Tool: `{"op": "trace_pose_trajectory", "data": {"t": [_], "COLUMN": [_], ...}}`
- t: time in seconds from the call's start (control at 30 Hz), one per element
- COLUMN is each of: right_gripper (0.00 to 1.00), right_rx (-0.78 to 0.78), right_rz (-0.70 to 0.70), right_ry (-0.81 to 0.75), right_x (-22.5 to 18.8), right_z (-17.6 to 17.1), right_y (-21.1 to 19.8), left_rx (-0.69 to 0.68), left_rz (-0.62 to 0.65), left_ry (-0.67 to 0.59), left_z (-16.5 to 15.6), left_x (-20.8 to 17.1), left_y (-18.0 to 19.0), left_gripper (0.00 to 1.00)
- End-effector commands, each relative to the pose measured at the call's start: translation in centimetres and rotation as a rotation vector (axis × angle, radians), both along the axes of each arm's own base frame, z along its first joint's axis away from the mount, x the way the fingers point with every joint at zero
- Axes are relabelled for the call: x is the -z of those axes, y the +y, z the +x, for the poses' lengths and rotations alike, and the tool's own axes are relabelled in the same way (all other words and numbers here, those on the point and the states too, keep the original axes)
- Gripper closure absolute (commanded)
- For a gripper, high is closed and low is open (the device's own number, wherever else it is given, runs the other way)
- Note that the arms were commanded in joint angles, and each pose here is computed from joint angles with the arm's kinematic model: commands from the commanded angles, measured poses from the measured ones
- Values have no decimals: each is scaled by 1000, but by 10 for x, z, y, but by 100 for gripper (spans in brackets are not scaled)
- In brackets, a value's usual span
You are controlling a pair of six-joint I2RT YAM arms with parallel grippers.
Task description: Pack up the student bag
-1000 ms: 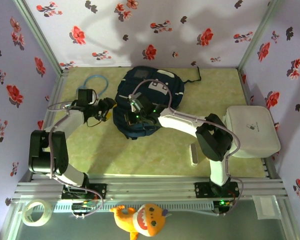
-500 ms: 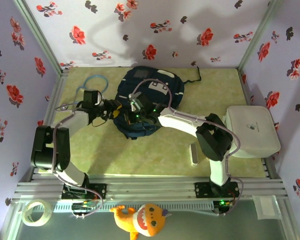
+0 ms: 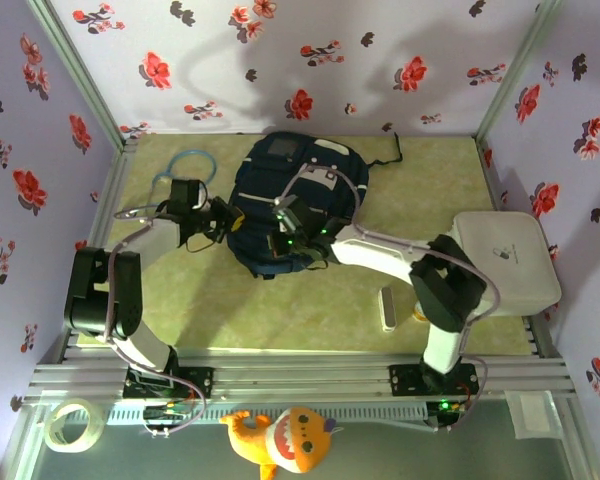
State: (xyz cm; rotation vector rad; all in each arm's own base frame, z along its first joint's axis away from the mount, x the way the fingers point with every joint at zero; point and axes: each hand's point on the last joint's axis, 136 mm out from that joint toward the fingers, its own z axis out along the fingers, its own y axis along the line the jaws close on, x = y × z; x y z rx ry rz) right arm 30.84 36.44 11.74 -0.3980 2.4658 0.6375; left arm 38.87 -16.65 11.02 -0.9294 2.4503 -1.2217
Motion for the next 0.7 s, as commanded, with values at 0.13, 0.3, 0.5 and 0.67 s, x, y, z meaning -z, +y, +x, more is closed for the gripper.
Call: {"op": "trace_pose_trajectory", "data": {"t": [0.13, 0.3, 0.5, 0.67], "right_gripper": [100, 100, 100, 100], "right_rx": [300, 266, 88, -11], "right_rz": [-142, -99, 45, 117], "right_ry": [-56, -39, -11, 16], "right_x": [9, 7, -12, -19], "right_z": [10, 12, 18, 24], "right_y": [-102, -90, -28, 19], "left_rx": [-2, 17, -65, -136], "left_rz": [123, 203, 271, 192], "left_ry": [-44, -48, -60, -73], "left_z": [8, 5, -8, -23], "left_x": [-10, -14, -20, -23], "left_y": [26, 34, 53, 47], "left_gripper": [98, 92, 63, 48]}}
